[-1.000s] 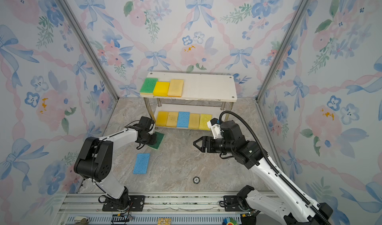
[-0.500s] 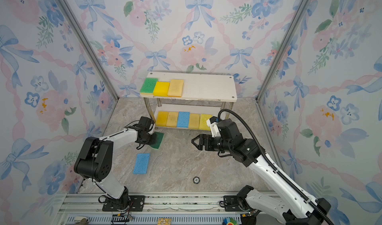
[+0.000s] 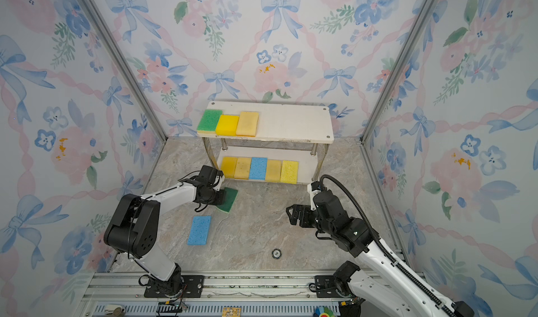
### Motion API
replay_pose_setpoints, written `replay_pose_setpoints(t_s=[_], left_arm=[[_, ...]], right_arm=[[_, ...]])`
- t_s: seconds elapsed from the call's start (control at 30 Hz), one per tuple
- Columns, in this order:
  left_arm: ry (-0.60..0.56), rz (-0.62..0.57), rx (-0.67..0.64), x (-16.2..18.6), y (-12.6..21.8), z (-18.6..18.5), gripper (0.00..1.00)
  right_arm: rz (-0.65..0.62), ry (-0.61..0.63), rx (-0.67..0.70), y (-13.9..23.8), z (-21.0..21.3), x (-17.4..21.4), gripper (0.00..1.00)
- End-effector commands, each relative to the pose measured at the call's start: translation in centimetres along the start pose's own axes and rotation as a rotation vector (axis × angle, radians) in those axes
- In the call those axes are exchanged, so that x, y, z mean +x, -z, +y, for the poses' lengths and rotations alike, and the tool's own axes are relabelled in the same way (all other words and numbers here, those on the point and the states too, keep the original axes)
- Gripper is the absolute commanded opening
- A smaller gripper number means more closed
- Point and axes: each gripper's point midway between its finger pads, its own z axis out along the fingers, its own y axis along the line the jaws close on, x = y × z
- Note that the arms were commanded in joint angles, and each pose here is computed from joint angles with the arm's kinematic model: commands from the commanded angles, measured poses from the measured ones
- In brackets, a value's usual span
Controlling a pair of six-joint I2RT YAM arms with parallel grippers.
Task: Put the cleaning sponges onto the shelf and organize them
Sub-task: 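Grasp the green scouring sponge with the left gripper and lift it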
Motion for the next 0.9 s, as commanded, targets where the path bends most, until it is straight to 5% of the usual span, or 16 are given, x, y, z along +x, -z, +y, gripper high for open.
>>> replay_pose_setpoints(t_s=[0.0, 0.6, 0.87], left_arm=[[-0.017, 0.060, 0.040, 2.1, 0.1, -1.3, 0.00], [-0.076, 0.122, 0.241, 4.2, -0.7, -7.8, 0.00], [0.038, 0.044, 0.360, 4.2, 2.4, -10.4, 0.00]], right_arm=[[-0.061, -0.033, 0.002, 0.0, -0.1, -0.7, 0.97], [0.075, -0.013, 0.036, -4.2, -0.6, 3.0, 0.97], [0.074, 0.004, 0.023, -4.6, -0.2, 3.2, 0.97]])
